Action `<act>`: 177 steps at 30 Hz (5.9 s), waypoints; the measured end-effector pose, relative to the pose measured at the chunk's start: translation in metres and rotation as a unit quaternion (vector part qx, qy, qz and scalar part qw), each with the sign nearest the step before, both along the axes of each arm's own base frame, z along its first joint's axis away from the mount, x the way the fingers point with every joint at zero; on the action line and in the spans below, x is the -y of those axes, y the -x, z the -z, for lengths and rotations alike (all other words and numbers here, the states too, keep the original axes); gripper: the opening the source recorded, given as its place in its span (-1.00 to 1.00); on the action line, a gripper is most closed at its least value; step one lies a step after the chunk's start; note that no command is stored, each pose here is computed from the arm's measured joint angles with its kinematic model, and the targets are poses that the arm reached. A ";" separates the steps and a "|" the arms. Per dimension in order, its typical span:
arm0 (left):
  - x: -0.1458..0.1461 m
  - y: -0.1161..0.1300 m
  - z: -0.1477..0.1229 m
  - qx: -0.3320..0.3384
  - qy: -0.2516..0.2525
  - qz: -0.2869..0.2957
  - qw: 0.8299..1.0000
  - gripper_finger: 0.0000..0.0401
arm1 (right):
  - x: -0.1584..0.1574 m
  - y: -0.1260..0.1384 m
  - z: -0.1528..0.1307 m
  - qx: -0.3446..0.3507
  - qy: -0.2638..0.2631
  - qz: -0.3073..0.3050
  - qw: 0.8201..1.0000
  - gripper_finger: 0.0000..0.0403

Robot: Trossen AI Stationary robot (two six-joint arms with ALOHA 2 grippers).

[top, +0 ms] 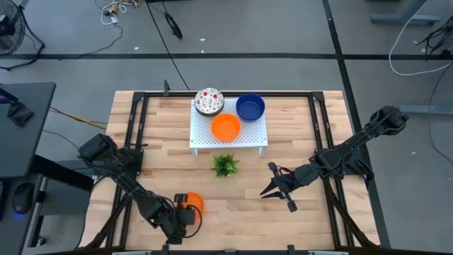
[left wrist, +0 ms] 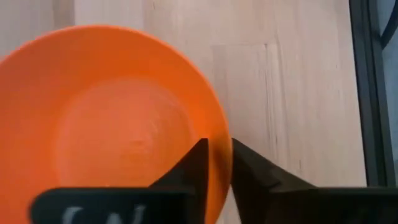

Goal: Pick & Place Mini bowls
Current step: Stack the orange bowl on top of the orange bowl on the shelf, then return to Home Position

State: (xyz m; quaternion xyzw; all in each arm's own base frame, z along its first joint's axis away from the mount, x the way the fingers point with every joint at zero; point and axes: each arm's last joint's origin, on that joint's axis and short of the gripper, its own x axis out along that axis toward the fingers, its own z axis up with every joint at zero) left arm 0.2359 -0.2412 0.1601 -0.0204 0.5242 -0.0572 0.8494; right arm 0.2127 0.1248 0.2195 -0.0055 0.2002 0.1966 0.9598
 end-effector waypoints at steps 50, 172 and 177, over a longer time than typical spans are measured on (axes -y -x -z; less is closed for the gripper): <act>-0.251 -0.139 -0.196 0.068 -0.148 -0.074 0.984 -0.94 | -0.013 0.011 0.004 -0.025 0.002 -0.029 0.999 -0.74; -0.248 0.139 -0.010 0.542 -0.003 -0.101 0.834 -0.98 | 0.115 0.113 0.048 0.202 -0.062 0.123 0.970 -0.87; -0.248 0.139 -0.010 0.542 -0.003 -0.102 0.834 -0.98 | 0.118 0.115 0.047 0.220 -0.026 0.168 0.960 -0.98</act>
